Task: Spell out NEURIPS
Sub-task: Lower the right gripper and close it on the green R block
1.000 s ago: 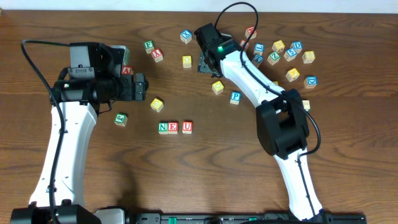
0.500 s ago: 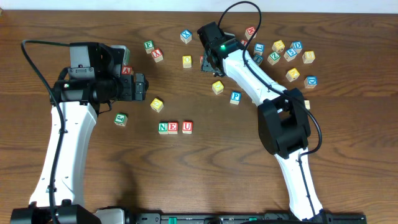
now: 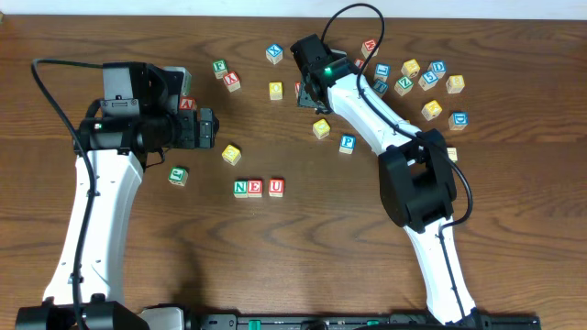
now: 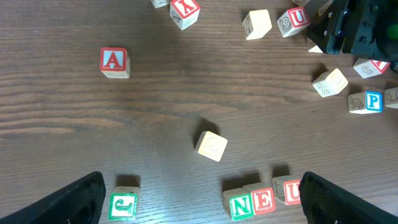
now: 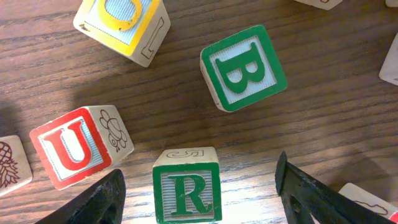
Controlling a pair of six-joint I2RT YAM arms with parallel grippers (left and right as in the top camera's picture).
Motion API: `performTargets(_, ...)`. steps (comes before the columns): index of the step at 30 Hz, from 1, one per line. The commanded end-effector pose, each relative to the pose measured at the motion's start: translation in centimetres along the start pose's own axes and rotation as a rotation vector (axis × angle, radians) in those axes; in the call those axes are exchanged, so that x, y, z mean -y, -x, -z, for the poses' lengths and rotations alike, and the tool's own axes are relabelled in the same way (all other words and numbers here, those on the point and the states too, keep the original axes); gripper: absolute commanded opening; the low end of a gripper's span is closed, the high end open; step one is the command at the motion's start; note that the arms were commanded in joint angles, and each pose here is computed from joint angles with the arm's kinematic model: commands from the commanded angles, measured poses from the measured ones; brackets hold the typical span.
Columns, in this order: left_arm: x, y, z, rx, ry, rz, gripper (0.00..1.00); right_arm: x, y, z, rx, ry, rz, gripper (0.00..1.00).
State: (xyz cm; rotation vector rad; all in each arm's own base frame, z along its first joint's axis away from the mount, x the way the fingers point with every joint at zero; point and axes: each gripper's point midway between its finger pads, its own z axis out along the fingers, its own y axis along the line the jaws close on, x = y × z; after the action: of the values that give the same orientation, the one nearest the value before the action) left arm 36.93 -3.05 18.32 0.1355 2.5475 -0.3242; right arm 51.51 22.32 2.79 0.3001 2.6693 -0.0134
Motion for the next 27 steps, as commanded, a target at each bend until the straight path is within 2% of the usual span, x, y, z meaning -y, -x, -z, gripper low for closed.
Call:
performTargets(1, 0.2, 0.9, 0.5, 0.023, -0.012, -0.025, 0.98, 0.3, 0.4, -0.4, 0.016, -0.019, 0.001, 0.68)
performTargets(12, 0.2, 0.9, 0.5, 0.023, -0.012, -0.025, 0.98, 0.4, 0.2, -0.4, 0.011, -0.027, 0.004, 0.52)
performTargets(23, 0.2, 0.9, 0.5, 0.023, -0.012, -0.025, 0.98, 0.7, -0.7, -1.1, -0.020, -0.041, 0.014, 0.45)
performTargets(27, 0.2, 0.9, 0.5, 0.023, -0.012, -0.025, 0.98, 0.9, -1.1, -1.4, -0.032, -0.050, 0.018, 0.40)
